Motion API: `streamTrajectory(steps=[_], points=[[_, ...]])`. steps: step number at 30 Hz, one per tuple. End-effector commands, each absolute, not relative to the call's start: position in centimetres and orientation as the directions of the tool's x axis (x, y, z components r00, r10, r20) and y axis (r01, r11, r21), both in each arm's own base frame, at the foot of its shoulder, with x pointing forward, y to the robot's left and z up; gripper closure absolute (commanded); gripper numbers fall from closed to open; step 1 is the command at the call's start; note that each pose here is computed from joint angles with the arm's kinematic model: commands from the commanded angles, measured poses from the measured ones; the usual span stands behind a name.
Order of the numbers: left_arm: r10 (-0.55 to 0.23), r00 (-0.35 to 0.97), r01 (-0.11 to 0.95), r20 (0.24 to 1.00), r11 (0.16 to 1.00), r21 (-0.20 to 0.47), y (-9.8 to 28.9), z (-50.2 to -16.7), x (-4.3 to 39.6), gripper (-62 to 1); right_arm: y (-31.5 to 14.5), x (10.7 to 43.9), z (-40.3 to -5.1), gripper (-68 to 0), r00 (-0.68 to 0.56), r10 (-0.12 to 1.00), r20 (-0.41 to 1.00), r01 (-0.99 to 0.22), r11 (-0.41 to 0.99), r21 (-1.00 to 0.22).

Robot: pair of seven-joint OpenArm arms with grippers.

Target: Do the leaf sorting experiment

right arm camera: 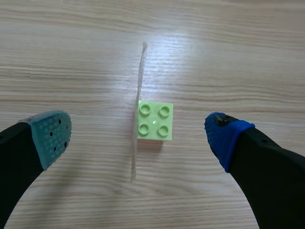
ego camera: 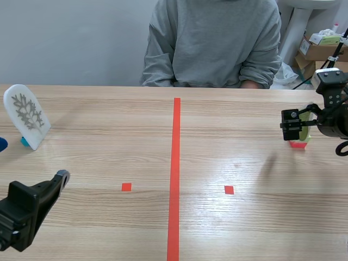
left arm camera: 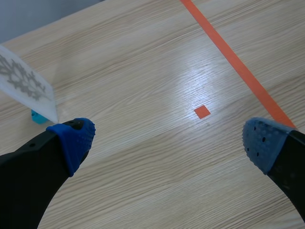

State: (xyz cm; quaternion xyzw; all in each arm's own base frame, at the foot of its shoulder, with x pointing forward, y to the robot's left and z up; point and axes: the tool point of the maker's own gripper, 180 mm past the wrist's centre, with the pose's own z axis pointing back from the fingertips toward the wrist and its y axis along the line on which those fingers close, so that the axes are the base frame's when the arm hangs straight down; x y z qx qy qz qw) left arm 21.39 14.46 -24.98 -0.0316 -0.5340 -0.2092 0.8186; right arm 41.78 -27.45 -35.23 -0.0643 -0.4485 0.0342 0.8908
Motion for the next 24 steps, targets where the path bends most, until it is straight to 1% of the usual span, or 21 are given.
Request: streamTrajectory(steps=[1,3,6,10,15,19,24], points=[[-0.297,0.323,0.375,0.899,0.912,0.166,14.2,-24.4,21.6,-62.3,-28.5,42.6,-31.7,-57.4,0.519,0.163,0.839,-0.01,0.983,-0.185],[-0.297,0.323,0.375,0.899,0.912,0.166,14.2,-24.4,21.6,-62.3,-28.6,42.0,-30.2,-57.4,0.484,0.185,0.855,-0.017,0.979,-0.202],[-0.296,0.323,0.375,0.899,0.912,0.166,14.2,-24.4,21.6,-62.3,-27.8,40.6,-28.5,-57.4,0.439,0.215,0.872,-0.069,0.976,-0.205],[-0.297,0.322,0.375,0.899,0.912,0.166,14.2,-24.4,21.6,-62.3,-25.9,37.6,-26.9,-57.4,0.394,0.244,0.886,-0.143,0.969,-0.203],[-0.296,0.319,0.375,0.9,0.912,0.167,14.2,-24.3,21.6,-62.3,-21.4,32.7,-25.7,-57.8,0.347,0.296,0.89,-0.294,0.935,-0.196],[-0.296,0.311,0.381,0.903,0.91,0.167,14.1,-24.2,21.7,-62.3,-17.3,28.5,-25.5,-57.8,0.332,0.349,0.876,-0.422,0.886,-0.193],[-0.303,0.302,0.39,0.904,0.904,0.173,13.9,-24.0,21.9,-62.3,-13.8,24.2,-24.9,-57.8,0.324,0.402,0.856,-0.531,0.826,-0.188]])
